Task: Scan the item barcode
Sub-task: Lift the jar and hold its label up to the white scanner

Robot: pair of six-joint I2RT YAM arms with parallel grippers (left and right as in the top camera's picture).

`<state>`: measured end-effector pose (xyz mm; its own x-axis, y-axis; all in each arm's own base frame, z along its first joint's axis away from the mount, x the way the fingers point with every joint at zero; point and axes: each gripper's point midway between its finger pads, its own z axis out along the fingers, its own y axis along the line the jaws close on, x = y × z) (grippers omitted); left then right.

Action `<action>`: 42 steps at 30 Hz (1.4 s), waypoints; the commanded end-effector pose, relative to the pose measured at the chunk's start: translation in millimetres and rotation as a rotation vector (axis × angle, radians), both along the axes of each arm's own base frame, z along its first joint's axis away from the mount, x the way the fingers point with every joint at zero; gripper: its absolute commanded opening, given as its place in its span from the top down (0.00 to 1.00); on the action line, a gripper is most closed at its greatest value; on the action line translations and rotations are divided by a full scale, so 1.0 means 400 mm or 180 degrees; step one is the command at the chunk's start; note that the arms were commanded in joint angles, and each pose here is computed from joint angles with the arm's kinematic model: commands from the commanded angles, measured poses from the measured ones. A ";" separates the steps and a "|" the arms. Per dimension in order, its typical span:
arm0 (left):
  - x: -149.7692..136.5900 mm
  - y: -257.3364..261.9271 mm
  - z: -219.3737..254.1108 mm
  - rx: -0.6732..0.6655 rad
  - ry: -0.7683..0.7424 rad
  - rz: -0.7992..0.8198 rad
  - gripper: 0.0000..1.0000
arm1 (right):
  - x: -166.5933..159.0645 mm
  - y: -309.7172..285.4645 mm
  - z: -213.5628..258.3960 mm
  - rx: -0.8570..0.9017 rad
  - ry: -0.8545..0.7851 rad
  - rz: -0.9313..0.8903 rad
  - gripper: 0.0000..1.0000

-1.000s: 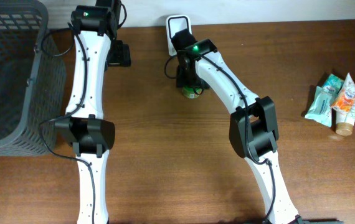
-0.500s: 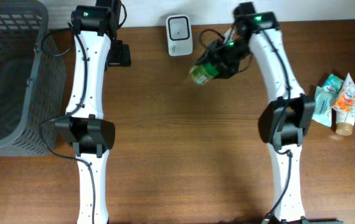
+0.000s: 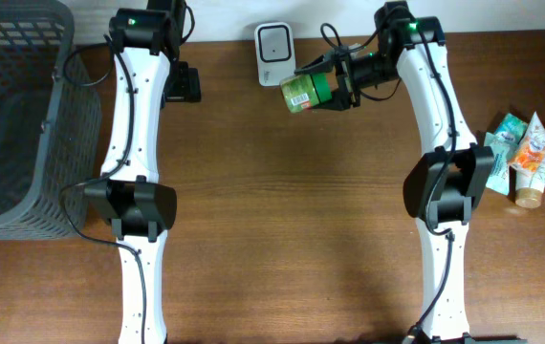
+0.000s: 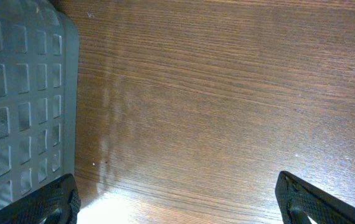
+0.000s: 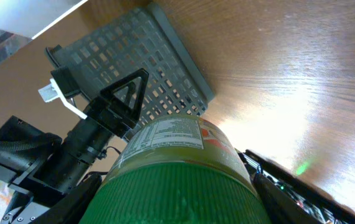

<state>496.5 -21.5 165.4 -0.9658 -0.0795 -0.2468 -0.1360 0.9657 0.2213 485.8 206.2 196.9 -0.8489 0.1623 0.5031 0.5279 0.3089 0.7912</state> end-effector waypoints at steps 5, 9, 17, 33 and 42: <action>-0.002 0.002 0.007 0.0053 0.0006 -0.0058 0.01 | 0.008 0.068 0.059 0.0210 -0.0101 0.0063 0.47; -0.002 0.002 0.007 0.0053 0.0006 -0.0058 0.01 | 0.012 0.078 0.057 0.0185 -0.0176 0.0078 0.47; -0.002 0.002 0.007 0.0053 0.0005 -0.0058 0.01 | 0.048 0.084 0.012 -0.0218 -0.0452 -0.0019 0.46; -0.002 0.002 0.007 0.0054 0.0006 -0.0058 0.01 | 0.419 0.067 0.048 -0.3424 -0.3778 -0.1134 0.41; -0.002 0.002 0.007 0.0053 0.0006 -0.0058 0.01 | 0.493 0.102 0.001 -0.3284 -0.4101 -0.1386 0.41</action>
<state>496.6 -21.3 165.5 -0.9660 -0.0761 -0.2470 -0.1333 0.9654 0.2240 678.3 249.5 186.3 -0.4394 0.2645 -0.8585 -0.0684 0.9430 0.3256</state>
